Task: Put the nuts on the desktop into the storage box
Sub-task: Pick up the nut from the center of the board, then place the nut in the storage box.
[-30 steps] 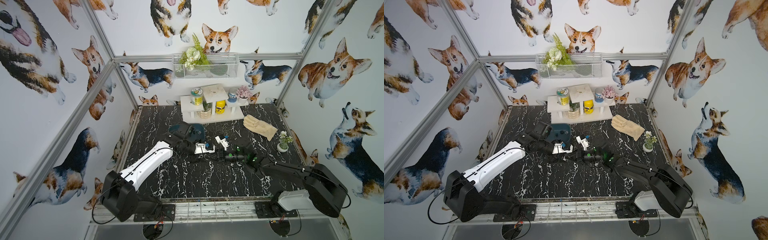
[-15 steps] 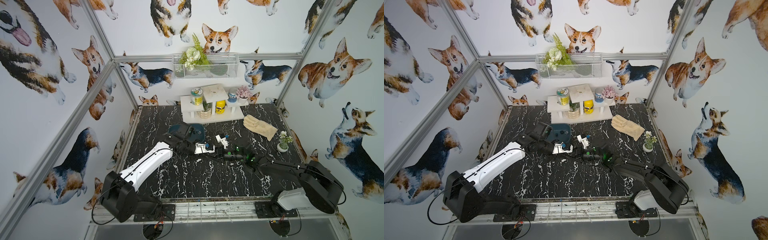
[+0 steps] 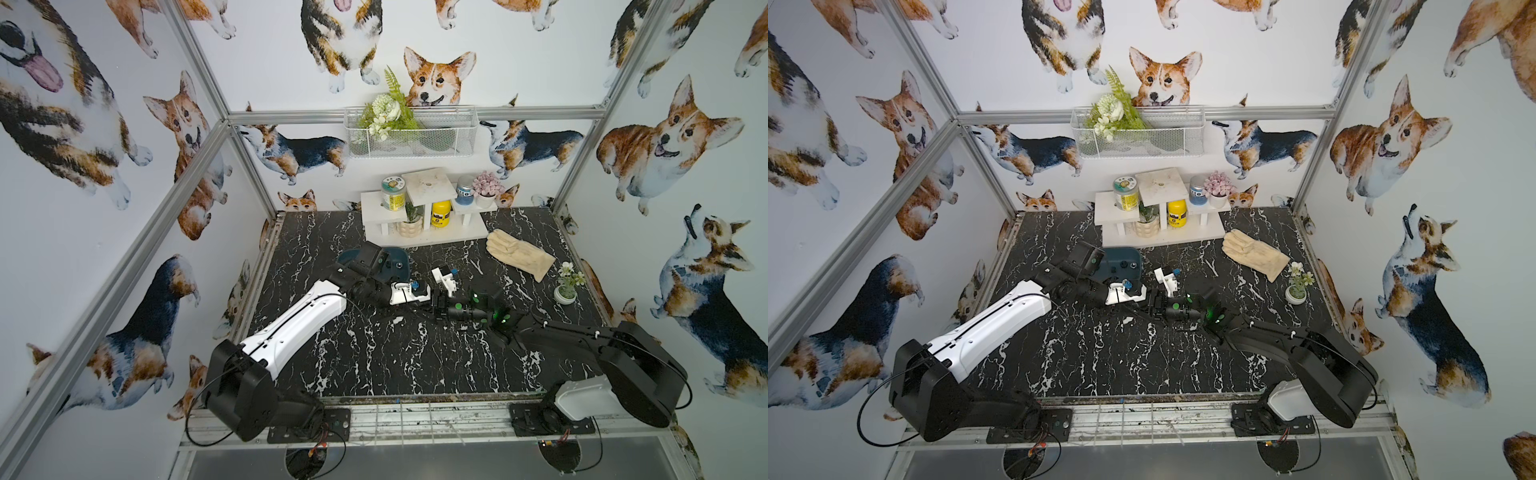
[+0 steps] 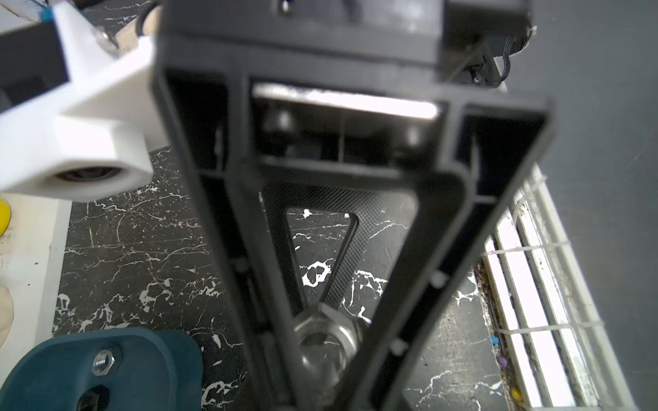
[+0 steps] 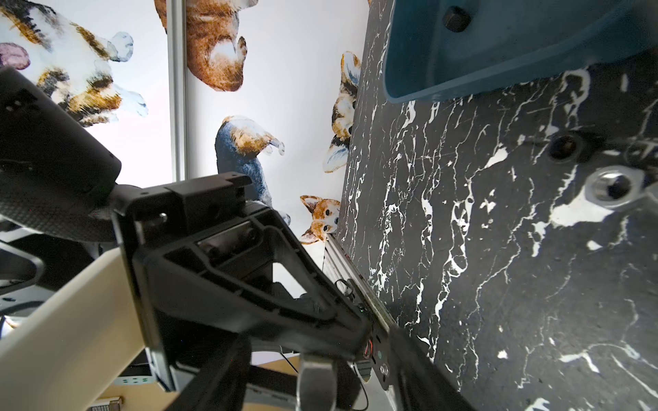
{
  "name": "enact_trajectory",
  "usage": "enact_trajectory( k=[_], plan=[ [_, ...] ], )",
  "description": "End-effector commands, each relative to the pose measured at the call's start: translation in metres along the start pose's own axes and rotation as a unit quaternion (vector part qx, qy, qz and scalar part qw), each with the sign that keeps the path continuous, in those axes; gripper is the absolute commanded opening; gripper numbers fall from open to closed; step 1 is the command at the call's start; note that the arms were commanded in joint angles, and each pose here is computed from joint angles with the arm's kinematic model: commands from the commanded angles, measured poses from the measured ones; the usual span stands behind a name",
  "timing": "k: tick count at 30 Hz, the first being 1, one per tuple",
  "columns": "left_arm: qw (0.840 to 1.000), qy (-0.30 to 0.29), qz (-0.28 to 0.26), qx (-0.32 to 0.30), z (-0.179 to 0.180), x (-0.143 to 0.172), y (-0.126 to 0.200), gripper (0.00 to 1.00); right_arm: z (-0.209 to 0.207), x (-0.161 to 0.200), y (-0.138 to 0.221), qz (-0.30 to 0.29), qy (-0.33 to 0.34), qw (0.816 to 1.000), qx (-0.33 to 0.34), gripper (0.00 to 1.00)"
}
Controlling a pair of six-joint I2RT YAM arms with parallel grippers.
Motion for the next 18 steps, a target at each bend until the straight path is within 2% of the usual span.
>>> enact_trajectory(
  k=[1, 8, 11, 15, 18],
  plan=[
    [0.999, 0.029, -0.017, -0.011, 0.011, -0.003, 0.006, 0.14, -0.004, -0.004, 0.003, -0.015, 0.016, 1.000, 0.014, 0.81],
    [0.994, 0.105, -0.024, -0.036, 0.039, 0.015, 0.019, 0.14, -0.027, -0.008, 0.008, -0.023, 0.052, 0.996, 0.068, 1.00],
    [0.989, 0.138, -0.018, -0.049, 0.051, 0.026, 0.024, 0.14, -0.039, -0.014, 0.012, -0.038, 0.075, 0.990, 0.111, 1.00],
    [0.978, 0.187, -0.009, -0.093, 0.075, 0.045, 0.035, 0.14, -0.052, -0.023, 0.018, -0.075, 0.126, 0.970, 0.192, 1.00],
    [0.969, 0.213, 0.002, -0.124, 0.089, 0.061, 0.044, 0.13, -0.042, -0.024, 0.018, -0.104, 0.191, 0.948, 0.232, 1.00]
  ],
)
Point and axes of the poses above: each gripper's point midway between its finger pads, its own y axis back along the fingers, its own z axis along the line the jaws close on, x = y × z, the point moved 1 cm from there along y, back along the fingers, and after that the axes turned 9 degrees about -y, right-handed, at the moved point
